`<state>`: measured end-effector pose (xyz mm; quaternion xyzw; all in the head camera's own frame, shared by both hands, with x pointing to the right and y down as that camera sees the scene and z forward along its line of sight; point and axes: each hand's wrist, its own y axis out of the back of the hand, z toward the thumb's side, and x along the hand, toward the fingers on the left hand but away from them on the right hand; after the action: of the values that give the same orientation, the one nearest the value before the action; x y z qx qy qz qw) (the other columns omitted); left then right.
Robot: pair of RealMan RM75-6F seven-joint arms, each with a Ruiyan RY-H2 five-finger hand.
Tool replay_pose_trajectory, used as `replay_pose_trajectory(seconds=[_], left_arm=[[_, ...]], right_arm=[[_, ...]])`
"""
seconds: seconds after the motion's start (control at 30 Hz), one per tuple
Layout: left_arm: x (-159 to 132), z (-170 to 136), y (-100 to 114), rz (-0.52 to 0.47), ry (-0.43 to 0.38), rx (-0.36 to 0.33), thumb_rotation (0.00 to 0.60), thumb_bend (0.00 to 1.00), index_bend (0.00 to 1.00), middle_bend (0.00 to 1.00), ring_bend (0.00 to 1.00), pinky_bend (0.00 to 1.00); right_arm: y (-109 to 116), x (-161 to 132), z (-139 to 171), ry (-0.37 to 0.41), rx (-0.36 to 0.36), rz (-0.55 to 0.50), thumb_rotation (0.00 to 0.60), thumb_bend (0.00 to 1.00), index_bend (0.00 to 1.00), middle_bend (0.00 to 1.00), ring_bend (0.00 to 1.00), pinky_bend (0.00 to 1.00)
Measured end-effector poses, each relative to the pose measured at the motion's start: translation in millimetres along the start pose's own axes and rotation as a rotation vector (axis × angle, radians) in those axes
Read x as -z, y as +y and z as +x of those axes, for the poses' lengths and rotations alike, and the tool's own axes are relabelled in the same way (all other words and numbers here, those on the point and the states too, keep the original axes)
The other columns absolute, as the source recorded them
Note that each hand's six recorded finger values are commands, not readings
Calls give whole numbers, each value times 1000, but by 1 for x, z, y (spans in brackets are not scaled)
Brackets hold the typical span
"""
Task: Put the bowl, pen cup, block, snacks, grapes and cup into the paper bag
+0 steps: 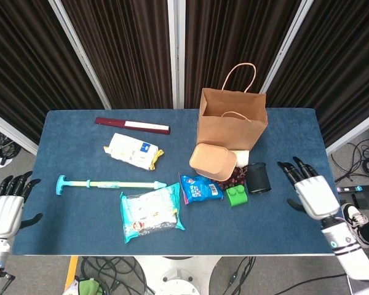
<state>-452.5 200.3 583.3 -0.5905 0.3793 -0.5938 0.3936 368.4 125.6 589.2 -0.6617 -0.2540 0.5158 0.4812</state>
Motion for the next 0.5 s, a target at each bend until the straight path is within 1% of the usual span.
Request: replay_pose_trajectory(seconds=[0.07,0.17,0.27,0.33,0.37,0.5], left_arm=[[1,0,1,0,3,0,600,4,259,198,152,112],[1,-1,2,-1,8,1,600,4,258,199,152,112],[4,-2,2,-2,20,7,600,4,258,198,152,112],[5,-2,1,-1,24,15,600,4,258,198,152,112],[6,-3,1,0,26,18,600,4,258,198,152,112],[9,-4,0,-13,35,24,600,4,258,198,152,112]], right_arm=[[-2,-14,-23,64,-21,43,600,4,5,136,1,207],[-8,-36,-54,149,-49,107,600,0,5,112,0,181],[-14,-57,-82,212,-47,166,600,0,6,92,0,97],[-18,-68,-95,238,-37,190,600,0,7,72,0,21],[-19,-73,-102,253,-27,206,600,0,6,63,0,3],[-25,-86,-119,281,-1,247,600,0,6,59,0,0]])
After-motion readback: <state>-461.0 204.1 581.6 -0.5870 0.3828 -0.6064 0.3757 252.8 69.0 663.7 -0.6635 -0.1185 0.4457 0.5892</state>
